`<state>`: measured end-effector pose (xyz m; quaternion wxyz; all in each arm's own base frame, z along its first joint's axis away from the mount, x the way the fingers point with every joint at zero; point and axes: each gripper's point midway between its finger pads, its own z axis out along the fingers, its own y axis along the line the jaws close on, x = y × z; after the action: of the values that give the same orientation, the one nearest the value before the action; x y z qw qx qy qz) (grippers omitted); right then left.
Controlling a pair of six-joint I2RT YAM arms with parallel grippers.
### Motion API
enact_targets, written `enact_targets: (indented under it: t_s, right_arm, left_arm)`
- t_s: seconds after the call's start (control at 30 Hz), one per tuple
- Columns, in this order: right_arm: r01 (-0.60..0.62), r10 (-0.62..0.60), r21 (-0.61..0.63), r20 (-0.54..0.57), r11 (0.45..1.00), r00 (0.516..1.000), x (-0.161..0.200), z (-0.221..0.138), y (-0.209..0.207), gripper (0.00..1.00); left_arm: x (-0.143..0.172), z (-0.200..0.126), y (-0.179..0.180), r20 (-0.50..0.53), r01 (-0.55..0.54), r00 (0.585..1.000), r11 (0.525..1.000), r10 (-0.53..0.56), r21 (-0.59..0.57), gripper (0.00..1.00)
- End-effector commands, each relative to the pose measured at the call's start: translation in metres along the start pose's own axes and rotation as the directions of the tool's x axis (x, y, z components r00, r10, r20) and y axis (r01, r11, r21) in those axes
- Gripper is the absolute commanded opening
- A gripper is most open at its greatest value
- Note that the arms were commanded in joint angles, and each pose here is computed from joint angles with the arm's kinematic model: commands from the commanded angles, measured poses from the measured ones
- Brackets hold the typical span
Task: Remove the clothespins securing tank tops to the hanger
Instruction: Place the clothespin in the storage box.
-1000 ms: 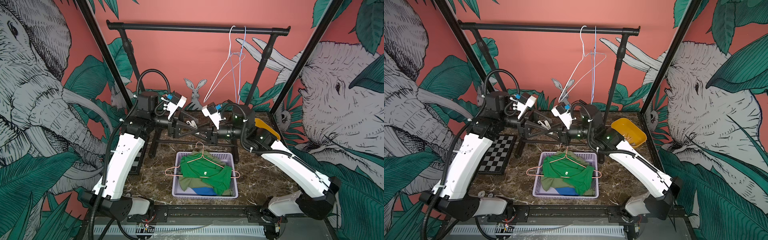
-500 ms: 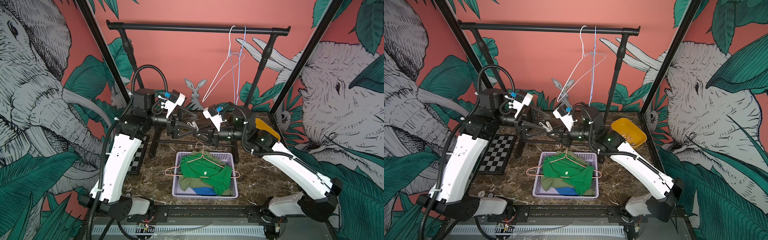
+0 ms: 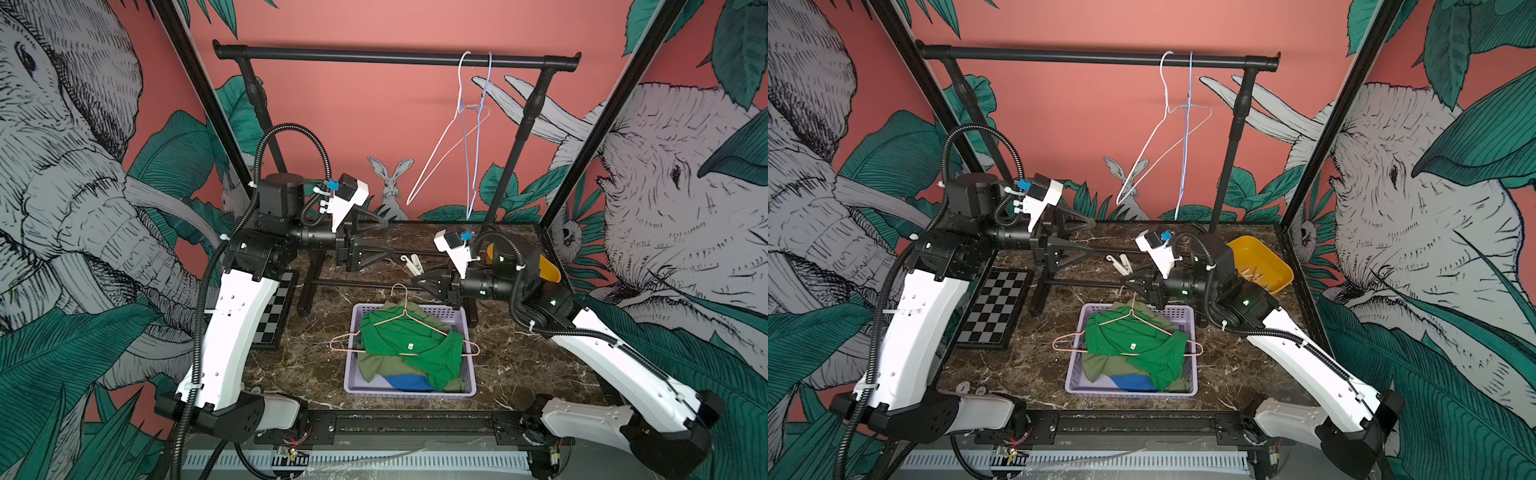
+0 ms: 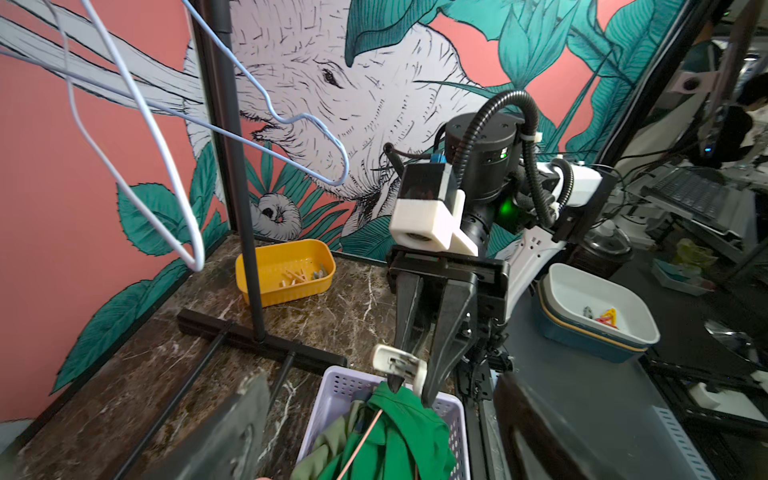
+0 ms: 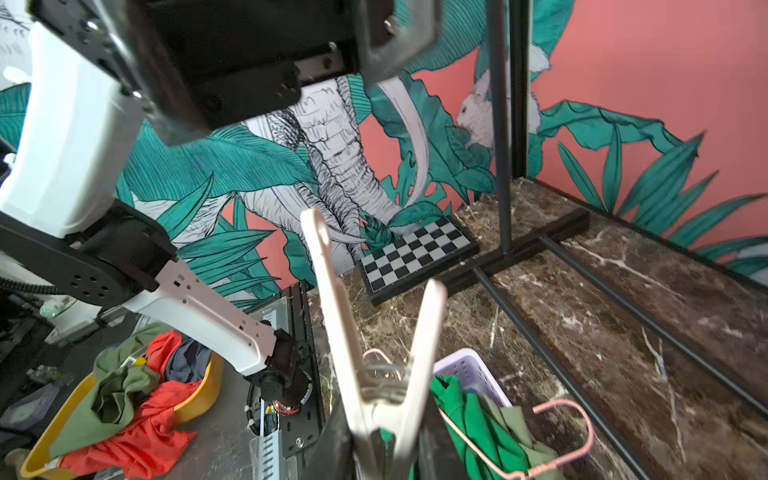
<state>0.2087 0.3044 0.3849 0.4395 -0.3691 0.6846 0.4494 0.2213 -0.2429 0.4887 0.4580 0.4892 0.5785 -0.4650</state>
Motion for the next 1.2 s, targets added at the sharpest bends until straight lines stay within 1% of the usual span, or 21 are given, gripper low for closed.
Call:
enact_targets:
  t_s: [0.0, 0.17, 0.2, 0.23, 0.3, 0.37, 0.43, 0.53, 0.6, 0.73, 0.77, 0.93, 0.97, 1.03, 1.07, 1.17]
  right_arm:
    - [-0.079, 0.077, 0.073, 0.037, 0.994, 0.996, 0.013, -0.013, -0.026, 0.0]
    - [-0.172, 0.166, 0.192, 0.049, 0.966, 0.985, 0.049, -0.038, -0.061, 0.0]
    - [-0.19, 0.185, 0.237, 0.044, 0.953, 0.982, 0.057, -0.043, -0.07, 0.0]
    - [-0.202, 0.198, 0.287, 0.044, 0.936, 0.979, 0.063, -0.048, -0.08, 0.0]
    - [-0.243, 0.244, 0.399, 0.05, 0.884, 0.968, 0.078, -0.06, -0.104, 0.0]
    - [-0.278, 0.281, 0.47, 0.066, 0.838, 0.957, 0.089, -0.069, -0.123, 0.0]
    - [-0.308, 0.317, 0.546, 0.08, 0.779, 0.945, 0.098, -0.079, -0.145, 0.0]
    - [-0.343, 0.363, 0.665, 0.115, 0.663, 0.925, 0.113, -0.1, -0.181, 0.0]
    - [-0.383, 0.393, 0.726, 0.168, 0.571, 0.904, 0.121, -0.119, -0.207, 0.0]
    - [-0.477, 0.419, 0.778, 0.304, 0.41, 0.856, 0.129, -0.155, -0.254, 0.0]
    - [-0.497, 0.42, 0.79, 0.339, 0.359, 0.842, 0.132, -0.167, -0.267, 0.0]
    - [-0.565, 0.387, 0.813, 0.48, 0.143, 0.788, 0.145, -0.217, -0.32, 0.0]
    - [-0.585, 0.378, 0.803, 0.508, 0.118, 0.774, 0.145, -0.225, -0.329, 0.0]
    - [-0.586, 0.365, 0.806, 0.524, 0.079, 0.769, 0.147, -0.235, -0.345, 0.0]
    - [-0.579, 0.375, 0.813, 0.52, 0.056, 0.767, 0.15, -0.239, -0.355, 0.0]
    - [-0.585, 0.437, 0.811, 0.518, 0.023, 0.735, 0.167, -0.243, -0.382, 0.0]
  left_arm:
    - [-0.003, -0.006, -0.002, -0.005, -0.022, 1.0, 0.999, 0.022, -0.043, 0.87]
    - [-0.002, -0.005, -0.003, -0.003, -0.013, 1.0, 1.0, 0.013, -0.025, 0.87]
    - [-0.002, -0.005, -0.003, -0.002, -0.014, 1.0, 1.0, 0.014, -0.022, 0.87]
    - [-0.002, -0.005, -0.003, -0.001, -0.014, 1.0, 1.0, 0.014, -0.021, 0.87]
    - [0.0, -0.004, -0.003, -0.002, -0.008, 1.0, 1.0, 0.008, -0.017, 0.87]
    - [0.001, -0.004, -0.003, -0.002, -0.006, 1.0, 1.0, 0.006, -0.014, 0.87]
    - [0.002, -0.004, -0.003, 0.0, -0.004, 1.0, 1.0, 0.004, -0.012, 0.87]
    - [0.005, -0.003, -0.004, 0.003, 0.008, 1.0, 1.0, -0.008, -0.003, 0.86]
    - [0.008, -0.003, -0.004, 0.002, 0.015, 1.0, 1.0, -0.015, -0.002, 0.86]
    - [0.014, -0.003, -0.007, -0.004, 0.018, 1.0, 1.0, -0.018, 0.001, 0.86]
    - [0.015, -0.003, -0.008, -0.007, 0.018, 1.0, 1.0, -0.018, 0.002, 0.86]
    - [0.022, -0.004, -0.009, -0.015, 0.013, 1.0, 1.0, -0.013, 0.0, 0.86]
    - [0.024, -0.004, -0.01, -0.02, 0.011, 1.0, 1.0, -0.011, -0.001, 0.87]
    - [0.028, -0.004, -0.01, -0.034, 0.005, 0.999, 1.0, -0.006, -0.009, 0.86]
    - [0.031, -0.004, -0.01, -0.043, 0.002, 0.999, 1.0, -0.003, -0.01, 0.87]
    - [0.042, -0.006, -0.012, -0.078, -0.013, 0.997, 1.0, 0.012, -0.021, 0.87]
